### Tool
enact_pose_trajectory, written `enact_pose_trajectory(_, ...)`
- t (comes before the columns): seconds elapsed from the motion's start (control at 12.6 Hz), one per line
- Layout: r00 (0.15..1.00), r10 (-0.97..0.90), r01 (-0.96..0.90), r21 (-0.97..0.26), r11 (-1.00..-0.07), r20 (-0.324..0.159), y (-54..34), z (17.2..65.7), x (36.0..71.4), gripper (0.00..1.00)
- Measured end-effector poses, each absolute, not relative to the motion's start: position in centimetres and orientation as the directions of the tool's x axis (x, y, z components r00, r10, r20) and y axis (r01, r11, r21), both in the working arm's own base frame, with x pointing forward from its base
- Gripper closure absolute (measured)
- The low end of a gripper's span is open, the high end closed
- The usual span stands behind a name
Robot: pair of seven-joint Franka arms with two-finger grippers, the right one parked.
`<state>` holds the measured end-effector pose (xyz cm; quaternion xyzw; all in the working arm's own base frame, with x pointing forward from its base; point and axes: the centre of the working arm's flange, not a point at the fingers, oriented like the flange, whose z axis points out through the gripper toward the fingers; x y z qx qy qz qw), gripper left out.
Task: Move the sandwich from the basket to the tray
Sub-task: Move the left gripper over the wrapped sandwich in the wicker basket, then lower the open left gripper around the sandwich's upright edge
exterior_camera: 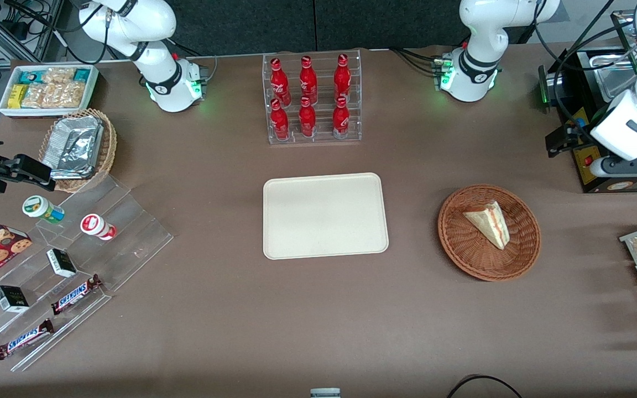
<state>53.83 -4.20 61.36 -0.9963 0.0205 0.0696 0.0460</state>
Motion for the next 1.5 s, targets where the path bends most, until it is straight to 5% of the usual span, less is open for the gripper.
enact_pose_trajectory(0.32, 0.99, -0.029, -0.04, -0.081, -0.996, -0.138, -3.9, 60.7, 53.9, 0.0)
enact_pose_trajectory(0.95, 0.993, 0.046, 0.038, -0.08, -0.996, -0.107, -3.0, 48.0, 55.0, 0.0)
enact_pose_trajectory(1.5, 0.938, 0.347, 0.346, -0.057, -0.936, -0.005, -3.2, 38.8, 55.0, 0.0)
